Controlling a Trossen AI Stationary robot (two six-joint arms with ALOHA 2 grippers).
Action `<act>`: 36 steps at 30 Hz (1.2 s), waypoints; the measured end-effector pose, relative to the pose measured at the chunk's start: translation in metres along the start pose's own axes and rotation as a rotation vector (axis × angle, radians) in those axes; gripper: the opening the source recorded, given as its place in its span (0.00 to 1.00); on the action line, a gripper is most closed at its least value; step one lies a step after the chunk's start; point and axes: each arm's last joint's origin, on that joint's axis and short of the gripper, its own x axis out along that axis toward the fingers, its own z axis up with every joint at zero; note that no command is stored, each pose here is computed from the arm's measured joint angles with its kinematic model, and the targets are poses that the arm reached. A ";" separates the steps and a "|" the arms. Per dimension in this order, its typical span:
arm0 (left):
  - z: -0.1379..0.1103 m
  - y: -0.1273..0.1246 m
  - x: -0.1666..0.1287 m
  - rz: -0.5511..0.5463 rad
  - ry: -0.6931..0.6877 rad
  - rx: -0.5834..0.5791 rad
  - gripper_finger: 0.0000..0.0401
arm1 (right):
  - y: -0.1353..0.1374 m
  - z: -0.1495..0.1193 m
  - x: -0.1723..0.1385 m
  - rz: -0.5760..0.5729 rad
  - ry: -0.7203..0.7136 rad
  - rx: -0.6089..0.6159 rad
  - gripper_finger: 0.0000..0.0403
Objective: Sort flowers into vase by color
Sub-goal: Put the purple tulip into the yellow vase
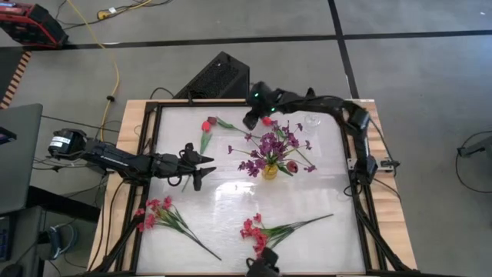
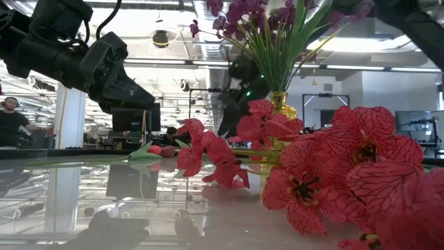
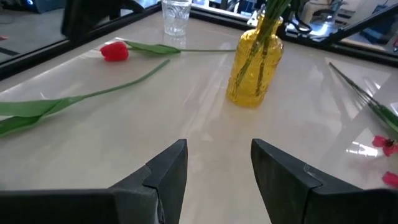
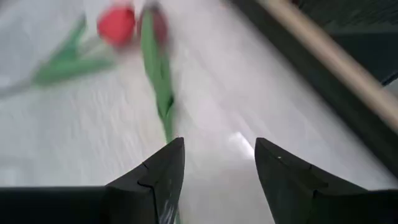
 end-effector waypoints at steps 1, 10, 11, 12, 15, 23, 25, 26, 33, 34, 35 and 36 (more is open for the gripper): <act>0.000 0.000 0.000 0.001 0.003 0.004 0.42 | 0.003 -0.003 0.007 0.003 0.023 -0.018 0.55; -0.001 0.000 0.000 -0.012 0.015 0.046 0.42 | 0.023 -0.013 0.045 -0.066 0.138 -0.107 0.55; -0.001 0.000 0.000 -0.016 0.016 0.053 0.42 | 0.025 -0.013 0.047 -0.093 0.149 -0.127 0.55; -0.001 0.000 0.000 -0.021 0.018 0.059 0.42 | 0.027 -0.014 0.049 -0.105 0.161 -0.142 0.55; -0.002 0.000 0.000 -0.022 0.027 0.068 0.42 | 0.034 -0.016 0.053 -0.147 0.214 -0.196 0.55; -0.003 0.003 0.001 -0.009 0.039 0.081 0.42 | 0.044 -0.010 0.042 -0.199 0.208 -0.334 0.55; -0.003 0.004 0.001 -0.007 0.043 0.080 0.42 | 0.047 0.000 0.032 -0.203 0.179 -0.332 0.55; -0.003 0.005 0.001 -0.007 0.045 0.079 0.42 | 0.048 0.003 0.028 -0.198 0.165 -0.323 0.55; -0.002 0.009 0.002 0.012 0.042 0.082 0.42 | 0.057 -0.001 0.029 -0.097 0.201 -0.256 0.55; -0.002 0.009 0.003 0.016 0.042 0.083 0.42 | 0.057 -0.005 0.032 -0.096 0.220 -0.252 0.55; -0.002 0.010 0.003 0.016 0.042 0.082 0.42 | 0.057 -0.008 0.035 -0.104 0.245 -0.247 0.55; -0.001 0.010 0.003 0.014 0.042 0.081 0.42 | 0.058 -0.012 0.036 -0.116 0.267 -0.248 0.55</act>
